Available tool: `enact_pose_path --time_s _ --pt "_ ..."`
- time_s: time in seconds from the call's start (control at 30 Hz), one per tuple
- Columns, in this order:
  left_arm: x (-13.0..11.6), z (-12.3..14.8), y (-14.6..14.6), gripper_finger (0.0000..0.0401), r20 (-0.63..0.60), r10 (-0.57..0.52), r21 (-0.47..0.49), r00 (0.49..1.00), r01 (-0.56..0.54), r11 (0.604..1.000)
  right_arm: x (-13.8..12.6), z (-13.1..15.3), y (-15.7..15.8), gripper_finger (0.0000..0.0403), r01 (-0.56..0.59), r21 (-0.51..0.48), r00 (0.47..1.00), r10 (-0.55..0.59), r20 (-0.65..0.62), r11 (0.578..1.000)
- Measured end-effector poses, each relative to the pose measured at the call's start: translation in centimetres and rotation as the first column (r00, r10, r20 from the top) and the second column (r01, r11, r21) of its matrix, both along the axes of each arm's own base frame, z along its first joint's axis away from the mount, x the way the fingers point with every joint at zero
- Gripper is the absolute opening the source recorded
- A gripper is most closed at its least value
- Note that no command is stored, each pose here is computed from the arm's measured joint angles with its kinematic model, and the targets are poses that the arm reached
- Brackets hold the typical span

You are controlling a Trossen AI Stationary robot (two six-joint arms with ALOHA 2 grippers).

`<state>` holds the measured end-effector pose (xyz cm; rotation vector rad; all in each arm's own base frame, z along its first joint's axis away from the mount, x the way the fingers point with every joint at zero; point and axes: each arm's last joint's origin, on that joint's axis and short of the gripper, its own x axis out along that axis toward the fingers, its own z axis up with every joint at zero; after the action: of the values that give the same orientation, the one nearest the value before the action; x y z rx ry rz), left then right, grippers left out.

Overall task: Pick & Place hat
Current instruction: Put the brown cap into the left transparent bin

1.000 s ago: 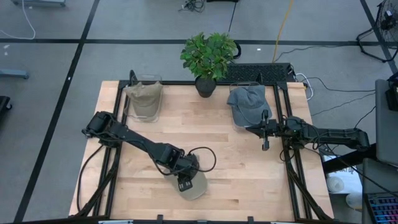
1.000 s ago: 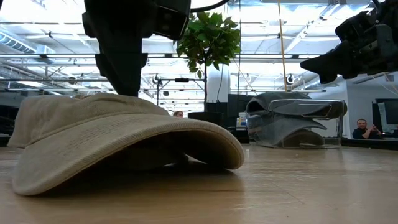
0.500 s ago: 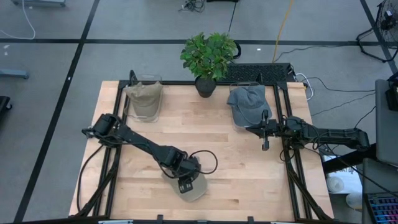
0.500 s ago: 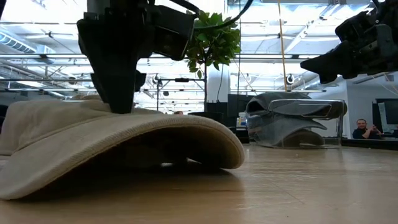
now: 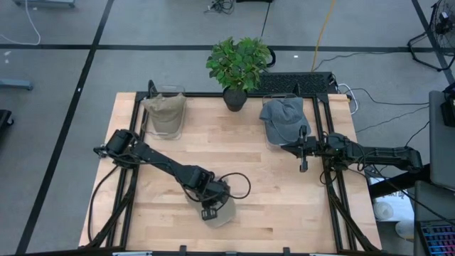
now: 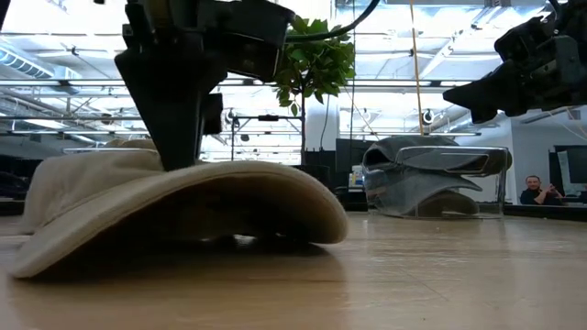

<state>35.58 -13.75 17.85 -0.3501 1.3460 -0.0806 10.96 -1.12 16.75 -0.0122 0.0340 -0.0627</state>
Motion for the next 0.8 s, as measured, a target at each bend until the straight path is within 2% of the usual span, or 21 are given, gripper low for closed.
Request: enact_pose_path --time_s 0.07,0.17,0.3,0.37,0.4,0.5,0.53,0.6,0.7,0.8 --pt "-0.2 0.3 -0.2 0.001 -0.013 -0.049 0.027 0.999 0.05 0.998 0.0 0.0 0.0 0.0 0.0 0.0 1.0 0.0 0.0 1.0" --pt "-1.0 2.5 -0.3 0.0007 -0.048 -0.072 0.166 0.996 0.079 0.983 0.0 0.0 0.0 0.0 0.0 0.0 1.0 0.0 0.001 1.0" --pt "-2.5 7.2 -0.2 0.0005 -0.112 -0.088 0.42 0.99 0.127 0.898 0.0 0.0 0.0 0.0 0.0 0.0 1.0 0.0 -0.002 1.0" --pt "-3.6 9.8 0.4 0.0005 -0.122 -0.091 0.527 0.988 0.142 0.838 0.0 0.0 0.0 0.0 0.0 0.0 1.0 0.0 -0.002 1.0" --pt "-4.3 11.0 0.7 0.0006 -0.13 -0.105 0.587 0.986 0.162 0.793 0.0 0.0 0.0 0.0 0.0 0.0 1.0 0.0 0.0 1.0" --pt "-6.5 13.8 2.0 0.0005 -0.151 -0.153 0.754 0.977 0.214 0.621 0.0 0.0 0.0 0.0 0.0 0.0 1.0 0.0 0.001 1.0" --pt "-7.1 14.4 2.6 0.0005 -0.135 -0.16 0.789 0.978 0.204 0.58 0.0 0.0 0.0 0.0 0.0 0.0 1.0 0.0 0.003 1.0" --pt "-8.6 15.9 4.0 0.0004 -0.097 -0.183 0.832 0.978 0.181 0.525 0.0 0.0 0.0 0.0 0.0 0.0 1.0 0.0 0.002 1.0" --pt "-11.0 17.0 6.6 0.0005 -0.062 -0.143 0.887 0.988 0.12 0.446 0.0 0.0 0.0 0.0 0.0 0.0 1.0 0.0 0.003 1.0" --pt "-13.7 16.8 9.2 0.0004 -0.073 -0.093 0.901 0.993 0.106 0.42 0.0 0.0 0.0 0.0 0.0 0.0 1.0 0.0 0.003 1.0"
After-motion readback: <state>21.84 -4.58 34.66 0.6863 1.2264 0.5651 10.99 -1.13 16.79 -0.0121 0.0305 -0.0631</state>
